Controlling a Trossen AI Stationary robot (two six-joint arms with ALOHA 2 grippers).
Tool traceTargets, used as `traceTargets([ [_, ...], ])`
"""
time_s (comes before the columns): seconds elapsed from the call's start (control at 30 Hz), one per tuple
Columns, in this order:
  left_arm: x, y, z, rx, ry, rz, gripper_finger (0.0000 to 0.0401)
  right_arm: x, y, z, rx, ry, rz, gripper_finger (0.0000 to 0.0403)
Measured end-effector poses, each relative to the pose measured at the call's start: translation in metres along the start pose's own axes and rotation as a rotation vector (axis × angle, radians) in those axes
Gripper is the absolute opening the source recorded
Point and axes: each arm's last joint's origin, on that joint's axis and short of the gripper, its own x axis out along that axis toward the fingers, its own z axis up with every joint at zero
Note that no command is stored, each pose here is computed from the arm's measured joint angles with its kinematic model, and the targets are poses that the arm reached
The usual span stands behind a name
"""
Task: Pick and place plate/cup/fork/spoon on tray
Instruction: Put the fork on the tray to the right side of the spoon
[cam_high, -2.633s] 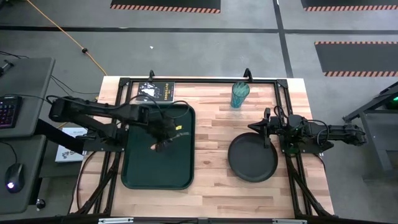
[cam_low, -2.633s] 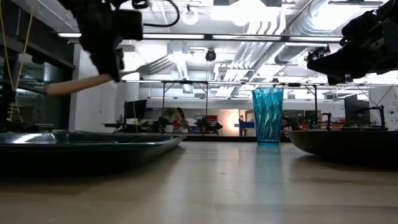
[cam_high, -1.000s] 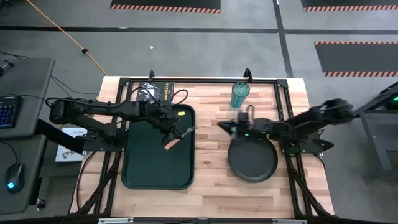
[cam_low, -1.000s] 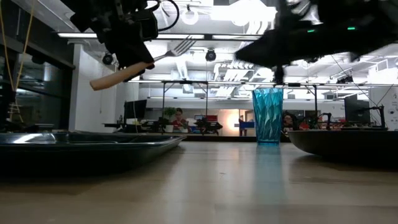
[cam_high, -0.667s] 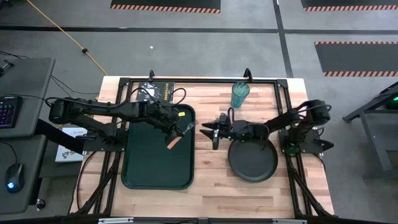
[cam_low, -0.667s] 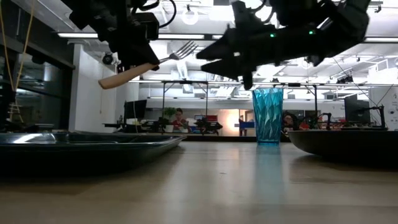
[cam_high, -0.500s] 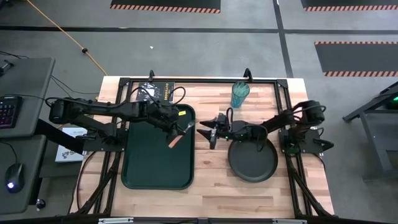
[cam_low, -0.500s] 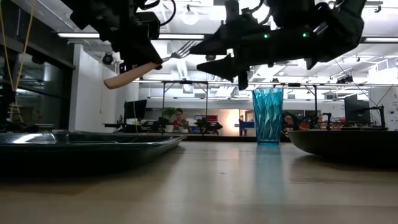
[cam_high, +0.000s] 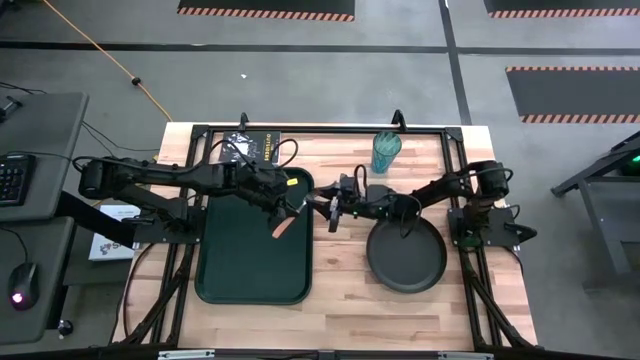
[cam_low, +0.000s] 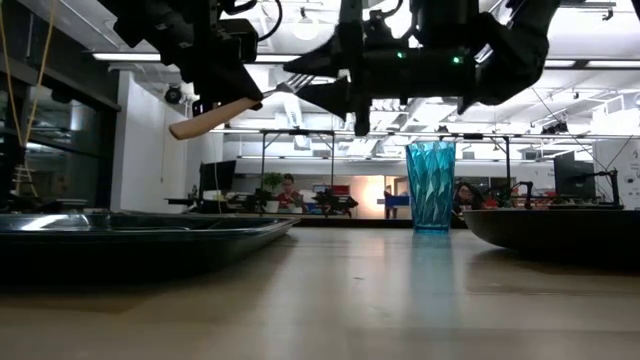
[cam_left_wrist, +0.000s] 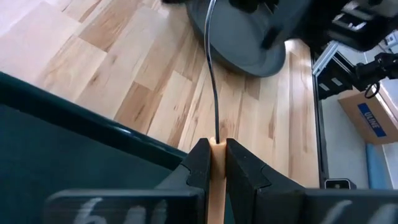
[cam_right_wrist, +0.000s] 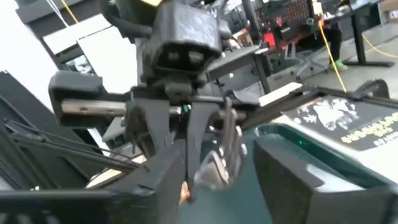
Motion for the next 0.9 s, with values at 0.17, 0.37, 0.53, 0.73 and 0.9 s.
traceTargets([
  [0.17, 0.0, 0.001, 0.001, -0.005, -0.012, 0.006, 0.0026, -0.003, -0.002, -0.002, 0.029, 0.01, -0.013, 0.0077],
  [0.37, -0.001, 0.001, 0.002, 0.012, -0.015, 0.008, 0.0052, -0.003, -0.002, -0.001, 0.017, -0.005, -0.008, 0.0021],
  [0.53, 0.0, 0.001, 0.001, 0.011, -0.012, 0.007, 0.0051, -0.003, -0.003, -0.001, 0.011, 0.006, -0.005, 0.0005],
  [0.73, -0.004, 0.005, 0.004, 0.03, -0.013, 0.034, 0.0055, -0.002, -0.005, -0.003, 0.007, 0.028, -0.017, 0.0003],
  [0.9, -0.033, 0.003, 0.023, 0.074, -0.046, 0.076, 0.0068, -0.002, -0.008, -0.005, 0.015, 0.057, -0.035, 0.0001],
])
